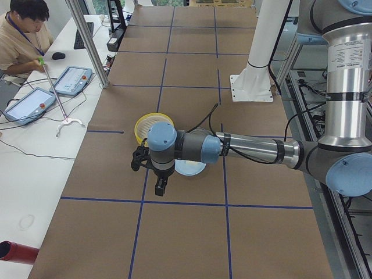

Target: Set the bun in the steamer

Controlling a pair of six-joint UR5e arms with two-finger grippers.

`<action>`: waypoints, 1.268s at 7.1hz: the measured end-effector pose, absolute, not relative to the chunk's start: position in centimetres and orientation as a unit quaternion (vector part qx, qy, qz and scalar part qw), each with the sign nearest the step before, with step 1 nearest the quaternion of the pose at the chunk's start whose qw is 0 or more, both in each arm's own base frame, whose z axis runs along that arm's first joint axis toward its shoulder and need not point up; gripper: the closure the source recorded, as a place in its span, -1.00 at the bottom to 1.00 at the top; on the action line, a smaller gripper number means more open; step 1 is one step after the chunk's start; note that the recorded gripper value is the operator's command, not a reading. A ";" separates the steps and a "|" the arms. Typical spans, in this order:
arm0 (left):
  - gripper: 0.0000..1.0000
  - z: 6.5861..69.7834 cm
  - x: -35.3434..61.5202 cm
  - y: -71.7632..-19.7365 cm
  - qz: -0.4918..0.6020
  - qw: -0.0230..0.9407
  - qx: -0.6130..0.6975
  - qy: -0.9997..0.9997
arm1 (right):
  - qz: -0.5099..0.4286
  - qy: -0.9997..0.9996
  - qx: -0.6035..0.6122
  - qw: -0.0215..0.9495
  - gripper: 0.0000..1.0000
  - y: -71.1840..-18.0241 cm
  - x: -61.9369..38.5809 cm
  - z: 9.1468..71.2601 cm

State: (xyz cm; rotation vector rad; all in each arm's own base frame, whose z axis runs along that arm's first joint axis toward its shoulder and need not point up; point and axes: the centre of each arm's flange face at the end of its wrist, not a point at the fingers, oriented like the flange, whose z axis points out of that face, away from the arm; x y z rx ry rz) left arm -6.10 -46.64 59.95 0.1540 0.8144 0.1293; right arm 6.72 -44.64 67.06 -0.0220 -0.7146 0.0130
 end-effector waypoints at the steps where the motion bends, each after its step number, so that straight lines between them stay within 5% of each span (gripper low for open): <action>1: -1.00 60.6 -5.1 -47.0 0.063 0.908 0.076 0.406 | 0.006 -0.350 -0.011 0.937 -1.00 -44.6 6.7 67.1; 6: -0.98 58.3 11.3 -47.7 0.037 0.892 0.014 0.451 | 0.006 -0.350 -0.011 0.937 -1.00 -44.6 6.7 67.1; 9: -0.81 57.6 20.8 -46.0 0.000 0.905 -0.031 0.424 | 0.006 -0.350 -0.011 0.937 -1.00 -44.6 6.7 67.1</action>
